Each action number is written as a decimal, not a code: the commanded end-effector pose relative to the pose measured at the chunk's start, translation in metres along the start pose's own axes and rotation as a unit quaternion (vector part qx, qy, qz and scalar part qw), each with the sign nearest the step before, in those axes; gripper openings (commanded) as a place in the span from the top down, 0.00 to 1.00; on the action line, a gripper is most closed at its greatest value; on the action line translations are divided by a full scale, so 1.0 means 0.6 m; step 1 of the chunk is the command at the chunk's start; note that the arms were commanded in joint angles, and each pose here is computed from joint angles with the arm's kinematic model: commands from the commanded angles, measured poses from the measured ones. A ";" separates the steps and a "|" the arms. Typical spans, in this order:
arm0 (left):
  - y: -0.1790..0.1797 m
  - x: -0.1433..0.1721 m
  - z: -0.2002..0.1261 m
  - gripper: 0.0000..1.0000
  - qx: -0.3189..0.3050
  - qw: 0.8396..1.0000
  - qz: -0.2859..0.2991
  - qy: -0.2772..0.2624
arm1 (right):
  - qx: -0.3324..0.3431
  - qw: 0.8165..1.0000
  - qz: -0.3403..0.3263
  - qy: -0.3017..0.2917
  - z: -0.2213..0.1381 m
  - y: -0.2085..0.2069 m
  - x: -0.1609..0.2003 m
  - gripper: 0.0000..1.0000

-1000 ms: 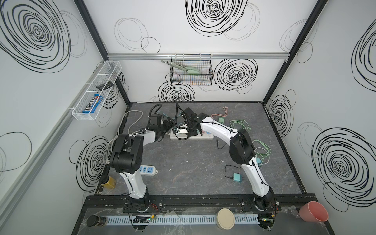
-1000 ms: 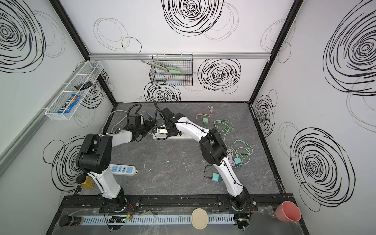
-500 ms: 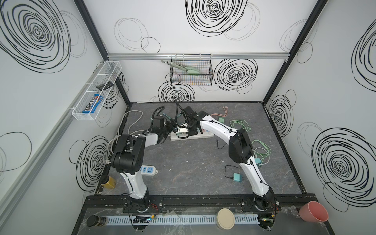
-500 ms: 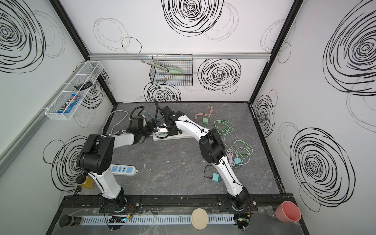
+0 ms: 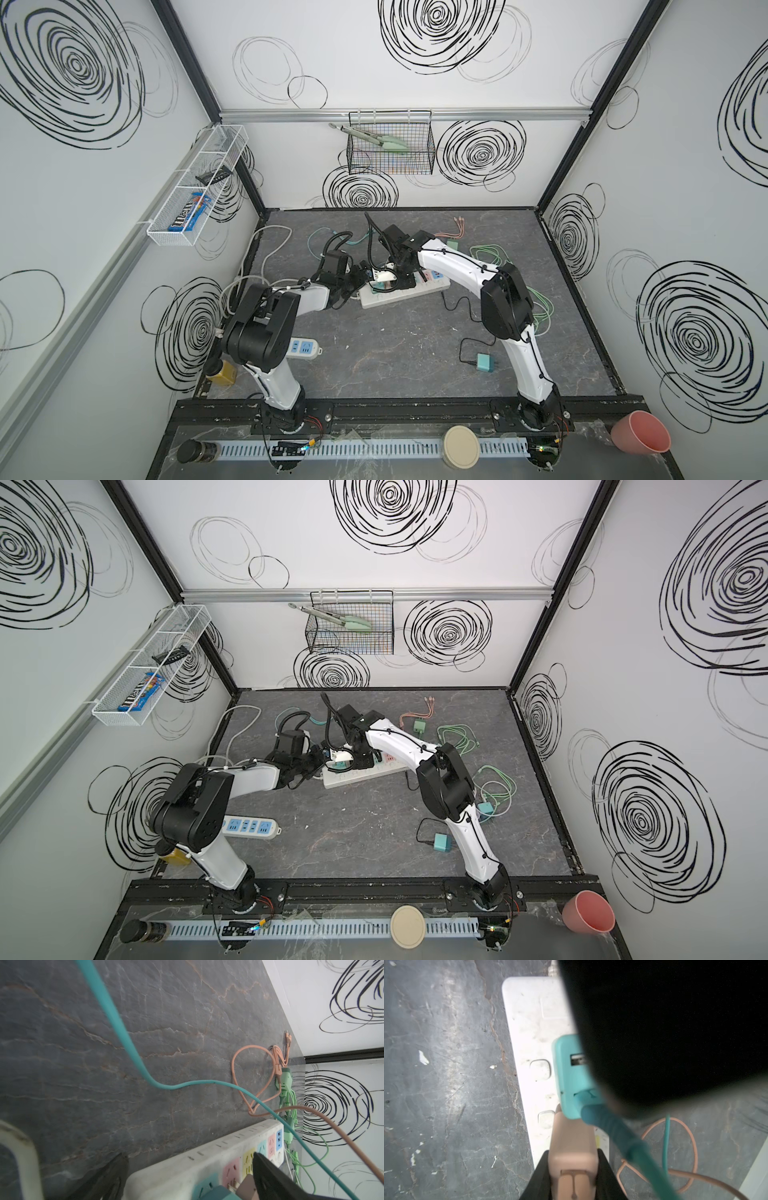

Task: Insert plugs into power strip
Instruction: Move the socket to the center of the table, then insert the plug into the socket.

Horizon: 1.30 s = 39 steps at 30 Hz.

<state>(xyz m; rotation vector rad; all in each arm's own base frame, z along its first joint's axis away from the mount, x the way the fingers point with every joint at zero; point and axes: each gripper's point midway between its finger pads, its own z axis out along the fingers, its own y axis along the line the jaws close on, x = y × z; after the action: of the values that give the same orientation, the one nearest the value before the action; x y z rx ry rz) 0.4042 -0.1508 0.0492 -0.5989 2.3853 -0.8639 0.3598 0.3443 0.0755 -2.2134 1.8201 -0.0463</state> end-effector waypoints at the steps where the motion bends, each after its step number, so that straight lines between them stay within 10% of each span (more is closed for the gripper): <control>1: -0.007 -0.023 -0.022 0.04 0.013 1.000 0.018 -0.016 | -0.037 0.993 -0.019 0.109 0.055 0.036 0.075 1.00; 20: 0.025 0.005 0.008 0.04 0.001 1.000 0.011 0.019 | -0.058 0.993 -0.053 0.087 0.166 0.004 0.035 1.00; 25: 0.031 -0.003 0.009 0.04 0.001 1.000 0.005 0.017 | -0.028 0.999 -0.022 0.035 0.110 -0.031 -0.009 0.55; 27: 0.032 -0.008 0.007 0.04 0.001 1.000 0.003 0.013 | -0.019 0.999 -0.015 0.023 0.089 -0.036 -0.012 0.10; 28: 0.032 -0.010 0.006 0.04 0.001 1.000 0.003 0.012 | -0.012 1.000 -0.015 0.019 0.080 -0.039 -0.011 0.02; 39: 0.029 -0.026 -0.008 0.04 0.001 1.000 0.005 -0.004 | -0.037 0.999 0.011 0.011 0.053 -0.020 0.065 0.03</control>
<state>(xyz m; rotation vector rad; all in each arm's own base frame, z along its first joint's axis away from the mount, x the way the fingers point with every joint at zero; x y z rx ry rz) 0.4160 -0.1229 0.0417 -0.5929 2.3560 -0.8008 0.3718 0.3659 0.0586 -2.2589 1.7274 0.1008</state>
